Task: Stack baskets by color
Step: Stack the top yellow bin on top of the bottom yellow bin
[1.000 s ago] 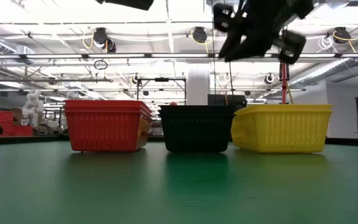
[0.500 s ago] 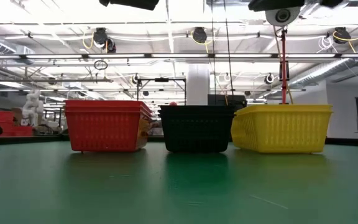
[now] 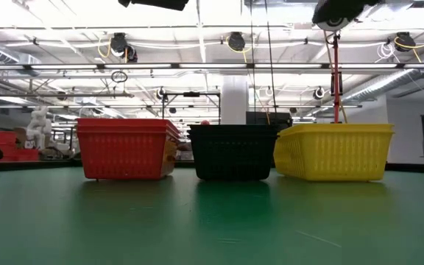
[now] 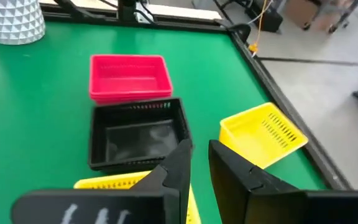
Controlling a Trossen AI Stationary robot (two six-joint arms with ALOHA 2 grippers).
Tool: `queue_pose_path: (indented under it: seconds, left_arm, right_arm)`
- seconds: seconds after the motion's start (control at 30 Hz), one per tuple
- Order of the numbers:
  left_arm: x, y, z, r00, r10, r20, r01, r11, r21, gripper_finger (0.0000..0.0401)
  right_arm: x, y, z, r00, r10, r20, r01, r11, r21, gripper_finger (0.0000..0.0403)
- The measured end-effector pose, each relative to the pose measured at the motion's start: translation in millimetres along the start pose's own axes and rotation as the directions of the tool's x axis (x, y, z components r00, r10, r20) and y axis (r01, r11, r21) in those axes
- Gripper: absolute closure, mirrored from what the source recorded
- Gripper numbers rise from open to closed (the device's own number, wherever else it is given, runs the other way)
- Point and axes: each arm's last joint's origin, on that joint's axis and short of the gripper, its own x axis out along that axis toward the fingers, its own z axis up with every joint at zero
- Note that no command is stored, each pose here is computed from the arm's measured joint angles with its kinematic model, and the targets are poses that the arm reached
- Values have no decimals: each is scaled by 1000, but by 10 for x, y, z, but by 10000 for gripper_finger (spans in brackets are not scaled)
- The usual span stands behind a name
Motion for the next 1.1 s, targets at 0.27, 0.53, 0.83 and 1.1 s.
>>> queue_pose_path:
  seconds: [0.27, 0.53, 0.83, 1.1]
  left_arm:
    - [0, 0, 10, 1000, 2, 9, -2, 1000, -7, 260]
    - [56, 43, 4, 1000, 11, -1, -11, 998, -63, 261]
    - [134, 136, -7, 1000, 16, -26, -19, 995, -95, 260]
    - [184, 205, -3, 999, 42, -31, -45, 992, -116, 260]
  right_arm:
    - [234, 83, -278, 996, -81, 47, 78, 994, 75, 351]
    - [328, 114, -446, 995, -91, 40, 81, 974, 209, 351]
    - [314, 112, -371, 990, -92, 107, 42, 914, 403, 351]
    - [314, 93, -369, 983, -147, 111, 82, 888, 452, 351]
